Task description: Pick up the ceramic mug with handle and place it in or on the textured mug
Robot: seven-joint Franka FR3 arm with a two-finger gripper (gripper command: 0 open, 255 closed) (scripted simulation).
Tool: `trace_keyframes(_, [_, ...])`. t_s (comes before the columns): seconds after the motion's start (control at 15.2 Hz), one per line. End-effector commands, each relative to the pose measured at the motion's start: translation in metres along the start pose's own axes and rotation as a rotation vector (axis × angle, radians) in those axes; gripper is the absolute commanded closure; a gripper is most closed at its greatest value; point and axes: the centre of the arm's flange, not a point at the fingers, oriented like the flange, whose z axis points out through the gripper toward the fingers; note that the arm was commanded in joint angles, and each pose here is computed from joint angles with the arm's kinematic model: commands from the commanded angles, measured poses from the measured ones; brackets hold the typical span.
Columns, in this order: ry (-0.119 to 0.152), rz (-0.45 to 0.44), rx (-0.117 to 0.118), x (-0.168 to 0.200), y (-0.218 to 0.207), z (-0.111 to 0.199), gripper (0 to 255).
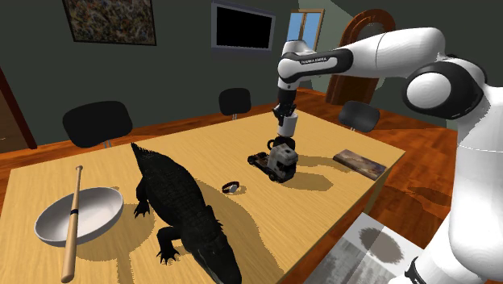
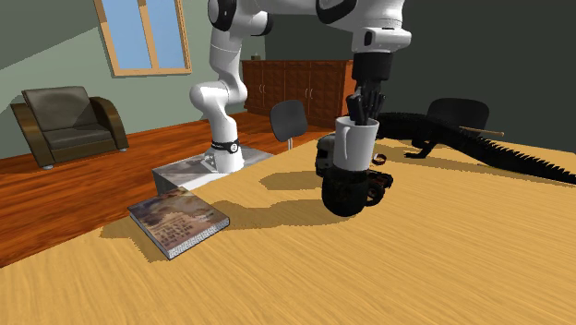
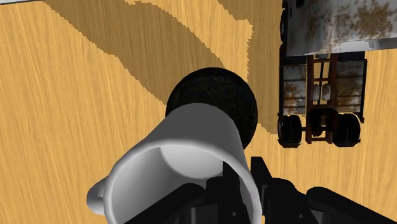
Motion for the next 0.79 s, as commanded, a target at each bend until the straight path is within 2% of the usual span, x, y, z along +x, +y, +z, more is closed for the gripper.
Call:
trace_keyframes(0.0, [0.001, 0.000, 0.000, 0.000, -0.001, 0.012, 255])
trace_keyframes(0.2, [0.001, 0.000, 0.000, 0.000, -0.002, 0.025, 255])
trace_keyframes(0.66, [0.001, 0.000, 0.000, 0.000, -0.002, 0.025, 255])
trace_keyframes(0.73, [0.001, 0.000, 0.000, 0.000, -0.002, 0.025, 0])
